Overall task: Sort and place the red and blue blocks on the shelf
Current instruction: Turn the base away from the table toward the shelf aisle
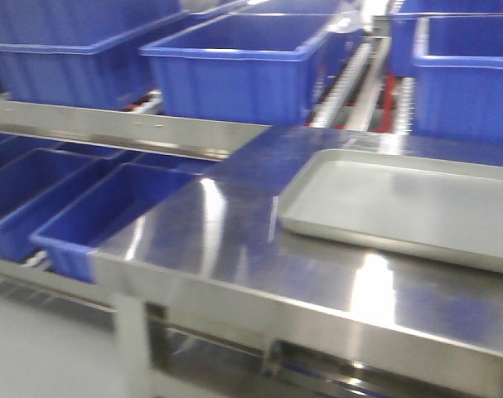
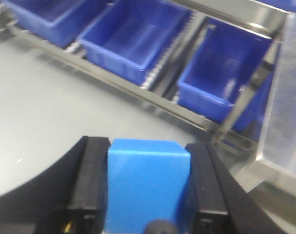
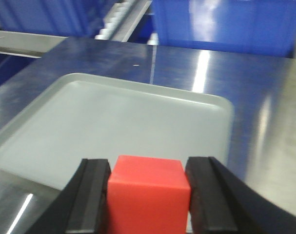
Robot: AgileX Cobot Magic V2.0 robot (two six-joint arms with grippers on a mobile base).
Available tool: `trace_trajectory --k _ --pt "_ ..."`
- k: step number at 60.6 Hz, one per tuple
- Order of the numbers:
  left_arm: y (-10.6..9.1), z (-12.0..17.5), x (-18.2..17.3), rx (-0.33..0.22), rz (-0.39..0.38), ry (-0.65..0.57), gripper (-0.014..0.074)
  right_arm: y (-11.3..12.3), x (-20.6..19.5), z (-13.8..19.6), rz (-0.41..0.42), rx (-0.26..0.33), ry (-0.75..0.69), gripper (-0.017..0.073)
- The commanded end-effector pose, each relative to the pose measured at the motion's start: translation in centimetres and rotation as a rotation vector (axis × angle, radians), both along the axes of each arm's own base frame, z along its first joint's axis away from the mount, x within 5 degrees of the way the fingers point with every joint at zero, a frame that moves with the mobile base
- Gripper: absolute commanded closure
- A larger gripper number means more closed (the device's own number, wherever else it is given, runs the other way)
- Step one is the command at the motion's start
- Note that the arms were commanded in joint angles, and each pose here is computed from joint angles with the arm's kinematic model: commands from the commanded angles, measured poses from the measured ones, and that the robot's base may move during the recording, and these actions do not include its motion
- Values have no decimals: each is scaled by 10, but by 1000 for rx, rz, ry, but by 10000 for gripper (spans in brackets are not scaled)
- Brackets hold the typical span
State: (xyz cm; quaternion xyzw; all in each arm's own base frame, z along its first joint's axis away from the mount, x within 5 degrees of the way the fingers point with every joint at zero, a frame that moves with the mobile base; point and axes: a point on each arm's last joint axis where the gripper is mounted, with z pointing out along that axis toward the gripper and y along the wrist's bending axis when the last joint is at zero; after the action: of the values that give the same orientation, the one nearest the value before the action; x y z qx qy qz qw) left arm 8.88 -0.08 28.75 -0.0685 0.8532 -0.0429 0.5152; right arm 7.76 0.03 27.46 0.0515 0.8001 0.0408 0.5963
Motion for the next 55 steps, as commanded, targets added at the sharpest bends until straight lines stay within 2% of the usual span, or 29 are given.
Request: trace_trajectory --k 1,55 --pt "-1 16 3 -3 -6 -109 460 -1 2 17 -5 -19 -113 503" --pt "-1 16 3 -3 -6 -109 460 -1 2 17 -5 -19 -113 503"
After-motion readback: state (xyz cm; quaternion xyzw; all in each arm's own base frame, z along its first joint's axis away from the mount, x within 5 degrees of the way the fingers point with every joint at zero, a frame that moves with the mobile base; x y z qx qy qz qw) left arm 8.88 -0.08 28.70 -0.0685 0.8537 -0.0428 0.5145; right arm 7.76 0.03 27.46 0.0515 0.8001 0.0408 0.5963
